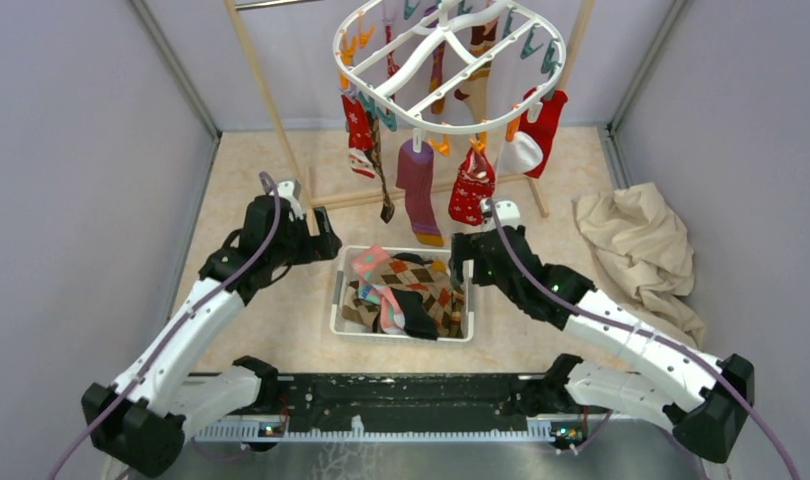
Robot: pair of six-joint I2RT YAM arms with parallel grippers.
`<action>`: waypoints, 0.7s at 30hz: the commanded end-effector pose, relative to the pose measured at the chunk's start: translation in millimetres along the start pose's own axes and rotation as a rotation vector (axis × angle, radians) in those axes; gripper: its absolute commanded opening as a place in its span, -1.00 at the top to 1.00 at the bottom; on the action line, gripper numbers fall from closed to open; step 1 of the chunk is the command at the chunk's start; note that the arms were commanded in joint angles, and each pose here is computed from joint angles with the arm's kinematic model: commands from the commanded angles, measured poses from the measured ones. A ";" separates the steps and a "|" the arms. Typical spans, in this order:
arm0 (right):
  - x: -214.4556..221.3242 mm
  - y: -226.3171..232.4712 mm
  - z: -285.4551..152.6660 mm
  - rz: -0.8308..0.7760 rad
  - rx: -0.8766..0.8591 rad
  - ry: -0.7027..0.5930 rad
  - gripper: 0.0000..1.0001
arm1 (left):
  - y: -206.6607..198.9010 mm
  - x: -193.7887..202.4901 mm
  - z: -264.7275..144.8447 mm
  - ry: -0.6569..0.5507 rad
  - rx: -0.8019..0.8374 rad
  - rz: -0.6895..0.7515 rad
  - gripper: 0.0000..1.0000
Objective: Remove the socks clipped to the hanger
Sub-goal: Adjust the sock at the bin, then reset both arms
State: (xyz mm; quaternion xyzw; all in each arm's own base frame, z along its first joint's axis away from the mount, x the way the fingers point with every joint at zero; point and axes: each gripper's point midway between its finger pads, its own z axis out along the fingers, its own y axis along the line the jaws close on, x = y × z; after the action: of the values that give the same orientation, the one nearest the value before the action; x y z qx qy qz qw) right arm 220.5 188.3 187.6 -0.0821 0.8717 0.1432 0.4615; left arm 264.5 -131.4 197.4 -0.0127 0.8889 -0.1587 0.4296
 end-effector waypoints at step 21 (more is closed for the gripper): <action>-35.5 -233.2 112.0 0.240 0.453 0.031 -0.72 | 82.1 52.1 129.3 0.159 -0.285 -0.175 -0.77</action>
State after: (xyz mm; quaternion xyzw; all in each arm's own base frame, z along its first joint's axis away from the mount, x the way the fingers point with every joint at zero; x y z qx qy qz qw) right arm 343.4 24.6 89.4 0.1195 0.9214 -0.0012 0.3697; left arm 325.4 -100.1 65.7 -0.1067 0.9371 -0.0739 0.3240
